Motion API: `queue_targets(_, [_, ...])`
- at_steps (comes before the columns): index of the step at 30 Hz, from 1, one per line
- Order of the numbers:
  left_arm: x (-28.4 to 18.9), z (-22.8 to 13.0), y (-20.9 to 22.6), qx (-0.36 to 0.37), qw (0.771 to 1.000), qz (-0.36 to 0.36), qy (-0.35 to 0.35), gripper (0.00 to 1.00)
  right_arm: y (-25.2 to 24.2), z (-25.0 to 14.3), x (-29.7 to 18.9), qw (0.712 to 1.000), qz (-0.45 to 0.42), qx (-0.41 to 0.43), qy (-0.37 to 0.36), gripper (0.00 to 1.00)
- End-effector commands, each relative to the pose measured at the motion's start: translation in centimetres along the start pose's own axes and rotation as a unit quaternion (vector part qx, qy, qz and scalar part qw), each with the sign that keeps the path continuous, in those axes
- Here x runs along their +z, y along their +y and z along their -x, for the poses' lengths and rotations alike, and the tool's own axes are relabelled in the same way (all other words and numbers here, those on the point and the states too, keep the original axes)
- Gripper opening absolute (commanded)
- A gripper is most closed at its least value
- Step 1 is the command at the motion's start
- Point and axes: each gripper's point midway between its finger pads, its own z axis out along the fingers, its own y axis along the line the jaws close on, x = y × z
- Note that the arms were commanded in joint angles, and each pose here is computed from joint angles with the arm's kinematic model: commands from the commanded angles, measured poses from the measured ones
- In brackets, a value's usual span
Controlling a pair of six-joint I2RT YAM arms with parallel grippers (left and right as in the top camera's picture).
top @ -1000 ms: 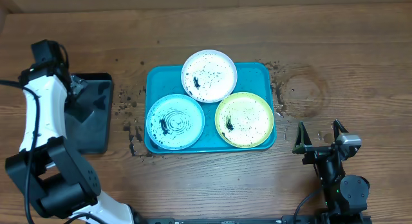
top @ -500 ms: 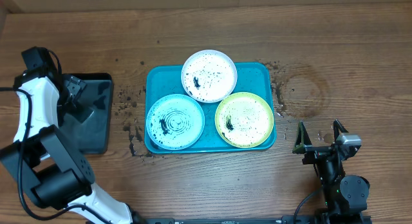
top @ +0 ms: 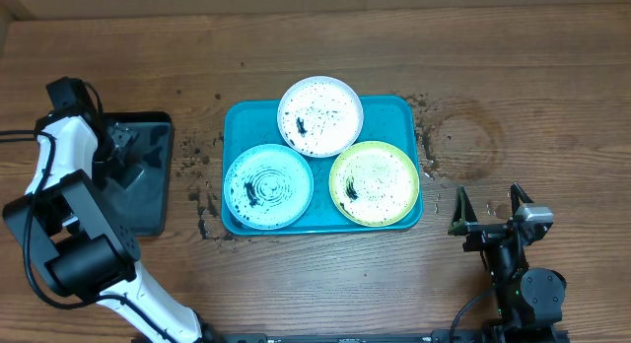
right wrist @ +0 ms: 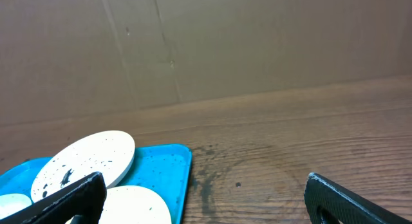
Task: Clean dirty plates on tray and stack at the side
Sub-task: 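Close the left gripper on the green sponge in the water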
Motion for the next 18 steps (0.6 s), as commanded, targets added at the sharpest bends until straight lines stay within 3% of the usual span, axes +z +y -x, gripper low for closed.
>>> queue_targets(1, [0.9,0.1,-0.4,0.009,1.000,-0.001,0.005,0.86,-0.1,-0.2,0.0,1.000,-0.001,-0.002,-0.002,1.00])
queue_targets(3, [1.3,-0.1,-0.4,0.010,1.000,0.001,0.008,0.86,-0.1,-0.2,0.0,1.000,-0.001,-0.002,-0.002,1.00])
queue_targets(6, [1.8,-0.5,-0.2,0.011,1.000,0.006,0.015,0.76,-0.1,-0.2,0.0,1.000,-0.001,-0.002,-0.002,1.00])
queue_targets(10, [2.8,-1.4,0.0,0.014,0.999,0.013,0.034,0.73,-0.1,-0.2,0.0,1.000,-0.001,-0.002,-0.002,1.00])
queue_targets(16, [3.7,-2.1,0.4,0.018,0.998,0.024,0.049,0.51,-0.1,-0.2,0.0,1.000,-0.001,-0.002,-0.002,1.00])
queue_targets(18, [3.7,-2.0,0.5,0.020,0.998,0.026,0.045,0.37,-0.1,-0.2,0.0,1.000,-0.001,-0.002,-0.002,1.00])
